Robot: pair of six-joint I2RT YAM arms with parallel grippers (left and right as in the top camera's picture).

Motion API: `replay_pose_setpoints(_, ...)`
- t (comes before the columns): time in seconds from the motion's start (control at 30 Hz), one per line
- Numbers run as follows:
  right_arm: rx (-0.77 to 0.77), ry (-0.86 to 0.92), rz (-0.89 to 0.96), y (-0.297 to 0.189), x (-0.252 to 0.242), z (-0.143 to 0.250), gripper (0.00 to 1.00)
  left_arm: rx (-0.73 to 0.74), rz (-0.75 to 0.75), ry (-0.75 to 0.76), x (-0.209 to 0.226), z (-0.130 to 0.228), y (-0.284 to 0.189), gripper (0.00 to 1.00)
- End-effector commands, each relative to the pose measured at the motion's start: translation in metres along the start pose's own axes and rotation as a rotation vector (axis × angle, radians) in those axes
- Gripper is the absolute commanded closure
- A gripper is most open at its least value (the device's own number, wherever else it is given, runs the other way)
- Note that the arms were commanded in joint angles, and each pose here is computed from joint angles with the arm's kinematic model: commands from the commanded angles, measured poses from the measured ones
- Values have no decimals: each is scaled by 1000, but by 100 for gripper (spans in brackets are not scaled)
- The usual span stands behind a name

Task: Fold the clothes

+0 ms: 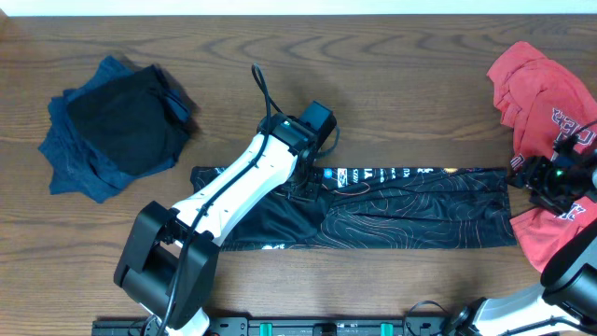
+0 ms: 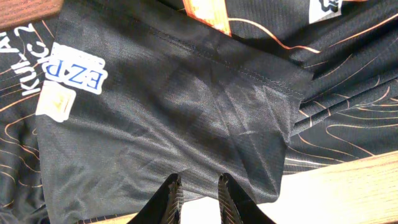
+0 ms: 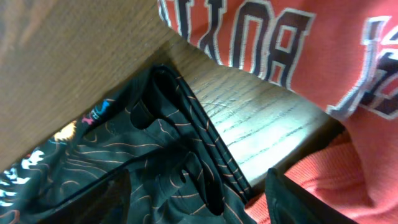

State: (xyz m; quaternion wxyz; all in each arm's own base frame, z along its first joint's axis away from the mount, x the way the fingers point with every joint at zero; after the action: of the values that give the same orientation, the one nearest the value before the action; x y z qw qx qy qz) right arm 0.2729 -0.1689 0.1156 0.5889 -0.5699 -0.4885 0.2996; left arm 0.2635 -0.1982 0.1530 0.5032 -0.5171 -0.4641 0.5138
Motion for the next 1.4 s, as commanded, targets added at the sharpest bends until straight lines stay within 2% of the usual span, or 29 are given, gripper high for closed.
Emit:
replay_pose_setpoints(0.0,20,-58,50,9,2,6,27,9,-13,-9,2,1,3,77)
replay_pose_setpoints(0.3,30,-83,39,45,2,32,25,9,-13,-9,2,1,3,77)
replay_pose_setpoints(0.53,97,-67,21,53,3,51,33,2,-9,-8,1,0,3,77)
replay_pose_setpoints(0.9,132,-70,-26,54,13,57,37,0,-7,-1,1,0,3,77)
replay_pose_setpoints(1.03,127,-86,-30,55,17,55,48,0,-7,-1,1,0,3,77)
replay_pose_setpoints(1.17,124,-101,-33,56,21,54,50,0,-7,-1,1,0,3,77)
replay_pose_setpoints(1.37,121,-109,-32,56,22,53,81,0,-7,-1,1,0,3,77)
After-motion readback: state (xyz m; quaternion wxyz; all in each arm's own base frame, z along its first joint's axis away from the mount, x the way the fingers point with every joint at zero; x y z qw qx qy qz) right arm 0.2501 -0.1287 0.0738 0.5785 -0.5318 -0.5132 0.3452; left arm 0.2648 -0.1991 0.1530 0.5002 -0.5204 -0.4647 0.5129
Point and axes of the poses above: each gripper's point midway between its finger pads, its own y axis out along the fingers, its own x axis along the line the jaws close on, z = x × y, the point moved 8 cm from there along -y, back along the fingers, and after that the axes turned 13 degrees about -y, right-handed, at the moved point
